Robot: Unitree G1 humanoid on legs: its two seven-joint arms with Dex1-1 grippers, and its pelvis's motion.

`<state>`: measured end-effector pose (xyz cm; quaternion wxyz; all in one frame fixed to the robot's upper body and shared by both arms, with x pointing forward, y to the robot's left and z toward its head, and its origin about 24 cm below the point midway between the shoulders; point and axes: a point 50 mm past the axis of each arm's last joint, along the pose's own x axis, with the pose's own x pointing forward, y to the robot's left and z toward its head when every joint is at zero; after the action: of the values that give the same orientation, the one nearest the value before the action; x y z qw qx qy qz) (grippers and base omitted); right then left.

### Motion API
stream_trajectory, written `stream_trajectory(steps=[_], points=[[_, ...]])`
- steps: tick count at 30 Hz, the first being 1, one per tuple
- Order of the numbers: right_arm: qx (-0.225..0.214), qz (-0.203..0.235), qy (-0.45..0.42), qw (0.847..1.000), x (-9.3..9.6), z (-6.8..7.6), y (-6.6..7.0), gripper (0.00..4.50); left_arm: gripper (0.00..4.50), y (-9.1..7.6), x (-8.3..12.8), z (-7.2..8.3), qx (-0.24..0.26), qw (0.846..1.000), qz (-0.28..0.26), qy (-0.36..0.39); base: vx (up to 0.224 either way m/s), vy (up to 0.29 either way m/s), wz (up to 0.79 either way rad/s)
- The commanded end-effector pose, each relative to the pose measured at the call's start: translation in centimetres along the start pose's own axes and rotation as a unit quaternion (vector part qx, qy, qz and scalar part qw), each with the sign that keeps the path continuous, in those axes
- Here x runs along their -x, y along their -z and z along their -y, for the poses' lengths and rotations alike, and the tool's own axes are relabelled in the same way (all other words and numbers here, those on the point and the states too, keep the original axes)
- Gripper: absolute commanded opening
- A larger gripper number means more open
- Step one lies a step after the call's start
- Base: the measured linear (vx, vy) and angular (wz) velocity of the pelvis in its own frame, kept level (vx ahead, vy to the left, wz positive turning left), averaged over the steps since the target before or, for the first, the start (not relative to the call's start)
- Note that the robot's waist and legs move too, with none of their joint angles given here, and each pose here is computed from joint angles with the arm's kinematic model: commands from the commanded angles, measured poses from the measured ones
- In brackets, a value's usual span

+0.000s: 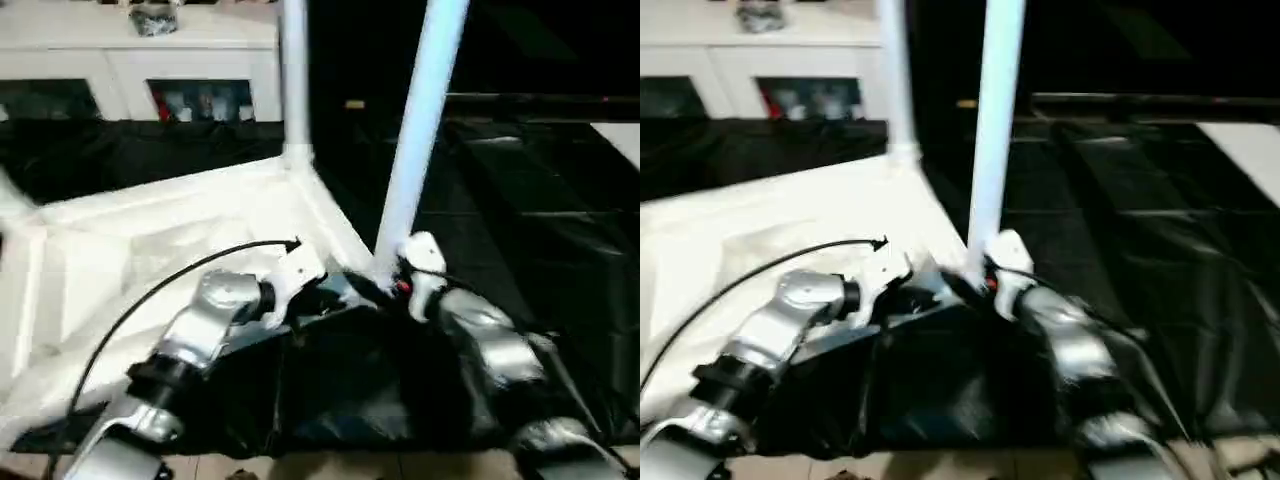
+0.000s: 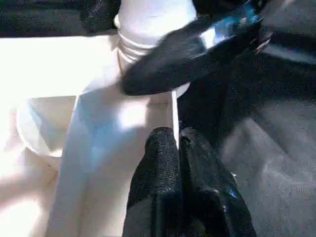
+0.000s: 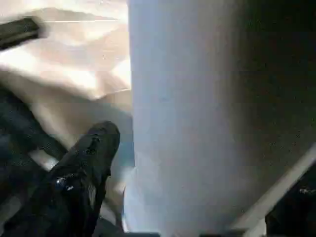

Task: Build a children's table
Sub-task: Rotate leg to tighten

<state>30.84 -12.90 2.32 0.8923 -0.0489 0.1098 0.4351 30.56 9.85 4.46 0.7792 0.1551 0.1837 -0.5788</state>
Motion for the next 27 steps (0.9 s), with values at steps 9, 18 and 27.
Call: stream_trajectory(steps=[9, 18, 27], points=[[0.014, -0.061, -0.241, 0.969, 2.1, -3.5, 1.2, 3.77, 0.00, -1.1, 1.3, -0.1, -0.049, 0.996, 0.010, 0.072, 0.006, -0.003, 0.01], [0.007, -0.072, -0.273, 0.959, 2.5, -3.9, 1.0, 3.10, 0.00, -0.8, 2.1, -0.5, -0.054, 0.994, -0.006, 0.100, 0.000, 0.000, 0.00], [-0.009, -0.049, -0.215, 0.975, 1.5, -3.6, 0.8, 2.70, 0.00, -1.1, 1.7, -0.7, -0.040, 0.996, 0.014, 0.075, 0.000, 0.000, 0.00]])
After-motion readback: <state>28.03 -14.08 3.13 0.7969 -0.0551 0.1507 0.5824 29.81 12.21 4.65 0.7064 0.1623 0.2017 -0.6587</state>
